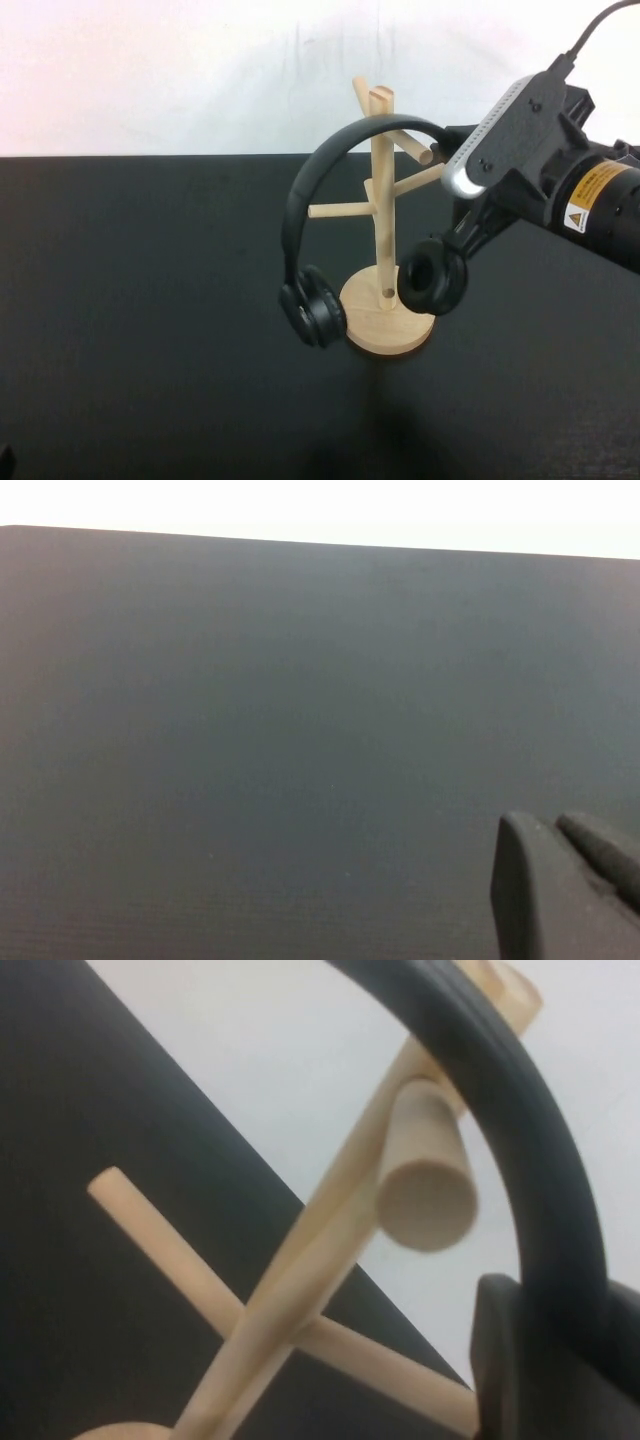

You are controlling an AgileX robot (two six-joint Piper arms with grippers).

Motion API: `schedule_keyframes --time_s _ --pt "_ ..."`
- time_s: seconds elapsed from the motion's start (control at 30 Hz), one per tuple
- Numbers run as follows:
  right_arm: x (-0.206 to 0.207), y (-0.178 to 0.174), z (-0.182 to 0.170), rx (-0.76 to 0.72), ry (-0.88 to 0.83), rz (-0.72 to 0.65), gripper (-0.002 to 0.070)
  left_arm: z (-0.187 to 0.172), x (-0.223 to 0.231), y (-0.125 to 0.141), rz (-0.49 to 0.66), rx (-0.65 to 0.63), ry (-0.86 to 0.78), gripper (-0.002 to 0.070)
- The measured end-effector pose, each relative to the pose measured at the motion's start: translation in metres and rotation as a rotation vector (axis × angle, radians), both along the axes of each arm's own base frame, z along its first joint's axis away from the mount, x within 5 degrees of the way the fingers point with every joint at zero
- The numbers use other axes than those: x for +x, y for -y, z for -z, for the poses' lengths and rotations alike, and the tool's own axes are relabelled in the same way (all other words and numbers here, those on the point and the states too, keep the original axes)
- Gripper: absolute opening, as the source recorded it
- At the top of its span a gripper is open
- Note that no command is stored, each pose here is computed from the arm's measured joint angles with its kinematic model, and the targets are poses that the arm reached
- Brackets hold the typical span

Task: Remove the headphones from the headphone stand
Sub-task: Pick up the headphones from the headphone stand, then place the headphones on the table

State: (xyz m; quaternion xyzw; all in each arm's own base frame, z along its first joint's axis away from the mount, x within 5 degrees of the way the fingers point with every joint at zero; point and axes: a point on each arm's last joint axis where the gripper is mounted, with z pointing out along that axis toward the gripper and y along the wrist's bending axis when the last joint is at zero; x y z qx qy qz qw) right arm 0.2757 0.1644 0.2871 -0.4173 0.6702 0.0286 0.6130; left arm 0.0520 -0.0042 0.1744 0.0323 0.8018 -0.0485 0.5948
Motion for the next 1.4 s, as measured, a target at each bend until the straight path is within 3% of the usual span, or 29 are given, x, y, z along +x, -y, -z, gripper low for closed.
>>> schedule_keyframes --time_s 0.37,0.57,0.7,0.9,1.0,1.4 --pt "-0.028 0.020 -0.042 0.012 0.060 0.040 0.0060 0.000 0.000 0.000 0.000 0.000 0.000 0.0002" --pt "-0.062 0.049 -0.064 -0.004 -0.048 0.143 0.0060 0.000 0.000 0.000 0.000 0.000 0.000 0.0002" --pt "-0.078 0.073 -0.065 0.033 -0.216 0.283 0.0060 0.000 0.000 0.000 0.000 0.000 0.000 0.0002" --pt "-0.072 0.126 -0.042 0.084 -0.499 0.691 0.0059 0.000 0.000 0.000 0.000 0.000 0.000 0.0002" --pt "-0.067 0.143 -0.030 0.086 -0.602 0.807 0.0059 0.000 0.000 0.000 0.000 0.000 0.000 0.0002" --pt "-0.004 0.135 0.061 -0.096 -0.891 0.789 0.0059 0.000 0.000 0.000 0.000 0.000 0.000 0.0002"
